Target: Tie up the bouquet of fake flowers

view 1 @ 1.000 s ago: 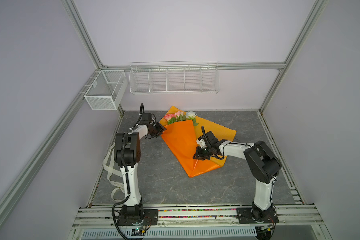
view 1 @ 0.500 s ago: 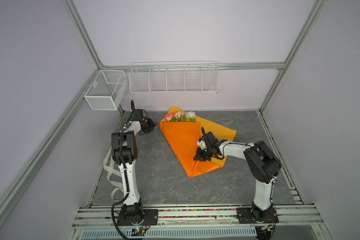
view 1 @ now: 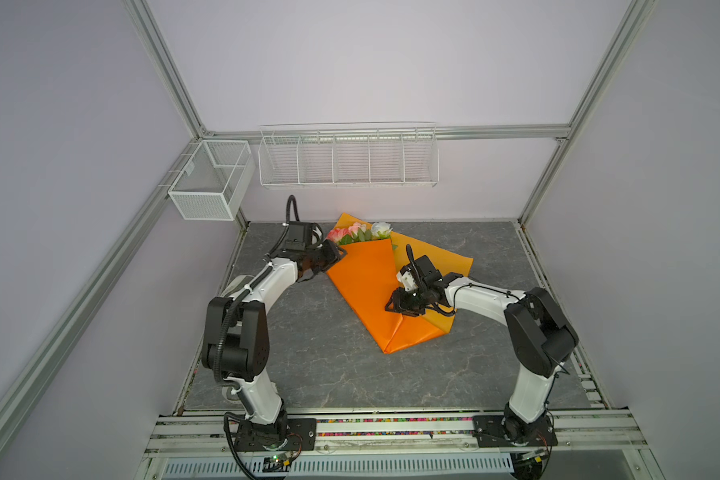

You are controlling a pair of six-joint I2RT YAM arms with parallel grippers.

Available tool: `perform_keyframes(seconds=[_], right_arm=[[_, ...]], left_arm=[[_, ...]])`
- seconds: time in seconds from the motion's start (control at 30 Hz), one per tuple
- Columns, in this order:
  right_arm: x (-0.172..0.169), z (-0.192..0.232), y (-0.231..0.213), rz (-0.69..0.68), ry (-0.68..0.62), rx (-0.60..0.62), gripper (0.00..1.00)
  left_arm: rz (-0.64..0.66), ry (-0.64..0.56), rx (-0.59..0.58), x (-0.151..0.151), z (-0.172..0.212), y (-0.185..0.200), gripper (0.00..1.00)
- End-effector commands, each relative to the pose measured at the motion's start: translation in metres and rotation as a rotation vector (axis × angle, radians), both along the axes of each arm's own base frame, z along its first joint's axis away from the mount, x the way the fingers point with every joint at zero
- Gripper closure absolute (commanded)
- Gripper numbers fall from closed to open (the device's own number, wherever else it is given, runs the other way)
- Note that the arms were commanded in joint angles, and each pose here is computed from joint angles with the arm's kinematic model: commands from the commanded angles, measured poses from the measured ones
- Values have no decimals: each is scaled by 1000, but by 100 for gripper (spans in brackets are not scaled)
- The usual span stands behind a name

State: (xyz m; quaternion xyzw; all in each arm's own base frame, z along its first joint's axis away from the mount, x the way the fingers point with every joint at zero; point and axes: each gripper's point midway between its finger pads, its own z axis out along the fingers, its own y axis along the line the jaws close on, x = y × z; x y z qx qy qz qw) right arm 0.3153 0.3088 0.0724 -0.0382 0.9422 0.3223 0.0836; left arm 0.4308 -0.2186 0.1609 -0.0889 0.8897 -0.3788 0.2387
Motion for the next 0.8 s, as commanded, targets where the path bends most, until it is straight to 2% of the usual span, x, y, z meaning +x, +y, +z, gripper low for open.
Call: perform_keyframes(seconds=[0.0, 0.07, 0.17, 0.37, 0.53, 0.77], right_arm=[[-4, 3, -14, -12, -7, -51, 50], [-5, 9, -23, -33, -35, -70, 46], [-6, 16, -51, -86, -73, -147, 42], [-16, 15, -90, -145, -47, -147, 41], [-25, 4, -118, -189, -16, -174, 41], [-22, -11, -164, -306, 43, -133, 41]], left_arm=[[-94, 88, -4, -43, -38, -53, 60], [-133, 119, 9, -64, -54, -80, 61], [-152, 155, 23, -86, -73, -101, 62], [-262, 233, 29, -125, -95, -129, 68], [-288, 249, 52, -149, -103, -133, 69], [-299, 317, 57, -186, -127, -130, 72]])
